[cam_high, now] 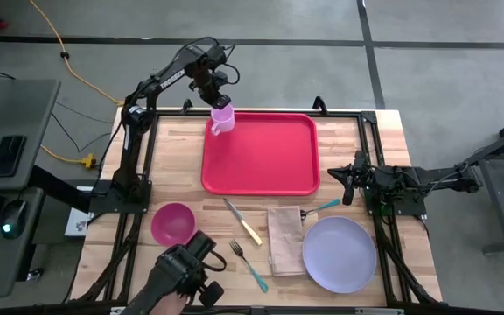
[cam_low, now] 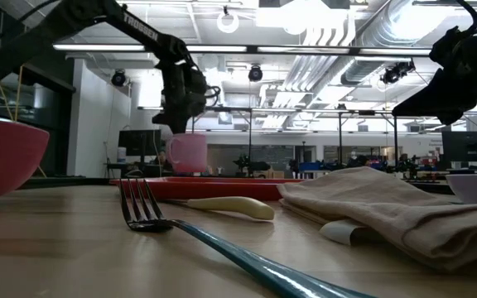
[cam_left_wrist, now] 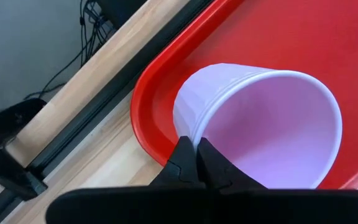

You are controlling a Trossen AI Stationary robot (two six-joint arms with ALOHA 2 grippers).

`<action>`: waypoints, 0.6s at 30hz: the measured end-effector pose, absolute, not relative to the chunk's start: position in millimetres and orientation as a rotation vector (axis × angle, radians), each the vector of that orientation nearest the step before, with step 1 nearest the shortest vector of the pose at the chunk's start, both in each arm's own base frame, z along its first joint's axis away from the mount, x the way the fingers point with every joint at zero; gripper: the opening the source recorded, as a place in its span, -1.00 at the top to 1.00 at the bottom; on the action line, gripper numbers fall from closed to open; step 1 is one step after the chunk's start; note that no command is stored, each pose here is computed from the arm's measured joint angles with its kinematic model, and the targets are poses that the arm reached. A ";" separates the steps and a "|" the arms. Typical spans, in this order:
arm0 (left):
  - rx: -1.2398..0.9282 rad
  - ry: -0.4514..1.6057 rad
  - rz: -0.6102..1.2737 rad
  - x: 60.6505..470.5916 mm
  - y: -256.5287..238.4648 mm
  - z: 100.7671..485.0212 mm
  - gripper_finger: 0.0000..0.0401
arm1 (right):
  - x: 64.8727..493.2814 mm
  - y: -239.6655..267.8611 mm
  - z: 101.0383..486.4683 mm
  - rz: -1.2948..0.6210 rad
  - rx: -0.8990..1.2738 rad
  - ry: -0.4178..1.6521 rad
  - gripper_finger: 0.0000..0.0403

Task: Set up tray
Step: Put the purple mug on the top left of the orange serving tray

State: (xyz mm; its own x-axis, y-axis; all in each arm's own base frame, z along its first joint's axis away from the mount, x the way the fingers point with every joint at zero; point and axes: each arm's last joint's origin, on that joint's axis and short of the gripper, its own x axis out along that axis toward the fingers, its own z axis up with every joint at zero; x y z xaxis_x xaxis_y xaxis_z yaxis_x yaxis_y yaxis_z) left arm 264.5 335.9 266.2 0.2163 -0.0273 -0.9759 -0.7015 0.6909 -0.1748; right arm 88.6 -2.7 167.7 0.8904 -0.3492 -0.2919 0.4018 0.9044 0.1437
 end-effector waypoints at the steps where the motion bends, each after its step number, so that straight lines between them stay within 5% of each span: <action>1: -0.701 1.292 0.521 265.2 336.8 263.0 0.95 | 88.6 -2.7 167.7 -0.393 0.203 0.264 1.00; 18: -0.662 1.340 0.499 263.3 341.0 254.0 0.95 | 88.6 -2.6 167.7 -0.393 0.209 0.263 1.00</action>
